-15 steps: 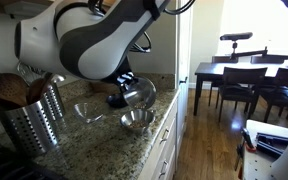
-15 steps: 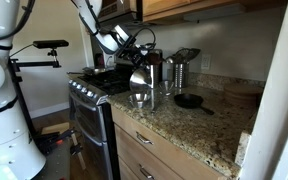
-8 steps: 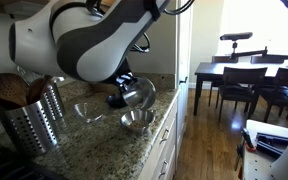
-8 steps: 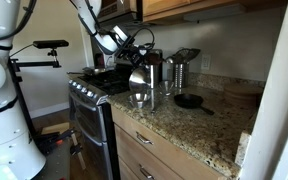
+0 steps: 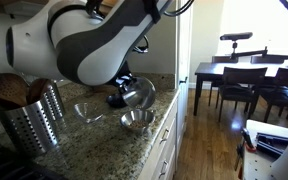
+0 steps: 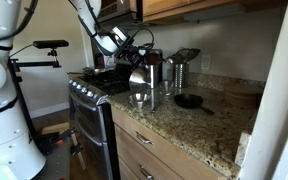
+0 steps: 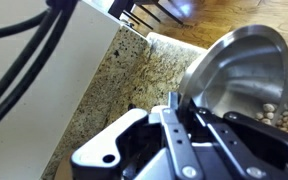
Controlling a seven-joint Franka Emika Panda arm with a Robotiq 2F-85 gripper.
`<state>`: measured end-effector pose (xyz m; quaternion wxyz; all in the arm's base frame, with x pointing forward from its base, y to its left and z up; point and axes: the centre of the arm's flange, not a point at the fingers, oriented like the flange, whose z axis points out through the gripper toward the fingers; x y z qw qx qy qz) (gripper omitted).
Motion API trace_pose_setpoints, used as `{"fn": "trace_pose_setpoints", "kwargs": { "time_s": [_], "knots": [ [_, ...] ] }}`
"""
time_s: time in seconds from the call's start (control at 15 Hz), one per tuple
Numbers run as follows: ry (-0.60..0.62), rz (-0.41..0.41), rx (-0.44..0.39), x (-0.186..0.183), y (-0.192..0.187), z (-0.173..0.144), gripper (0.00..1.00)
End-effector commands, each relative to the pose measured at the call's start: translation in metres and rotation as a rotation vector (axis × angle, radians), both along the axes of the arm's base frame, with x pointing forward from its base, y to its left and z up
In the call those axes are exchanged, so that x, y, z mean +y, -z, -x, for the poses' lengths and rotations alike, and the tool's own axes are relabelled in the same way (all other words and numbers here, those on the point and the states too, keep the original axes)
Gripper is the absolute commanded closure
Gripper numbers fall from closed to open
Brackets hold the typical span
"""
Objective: Pour contents from the silver bowl on the right to the silver bowl on the left
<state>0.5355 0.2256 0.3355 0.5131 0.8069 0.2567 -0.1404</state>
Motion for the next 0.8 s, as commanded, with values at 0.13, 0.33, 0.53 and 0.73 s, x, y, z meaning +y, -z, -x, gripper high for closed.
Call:
{"fn": "trace_pose_setpoints", "kwargs": {
  "time_s": [0.13, 0.33, 0.53, 0.73],
  "knots": [
    [-0.009, 0.08, 0.012, 0.0003, 0.0022, -0.0013, 0.92],
    [-0.014, 0.093, 0.013, 0.0001, 0.0045, -0.002, 0.92],
    [-0.019, 0.103, 0.011, 0.0007, 0.0056, -0.0024, 0.92],
    [-0.028, 0.117, 0.009, 0.0024, 0.0075, -0.0026, 0.92]
  ]
}}
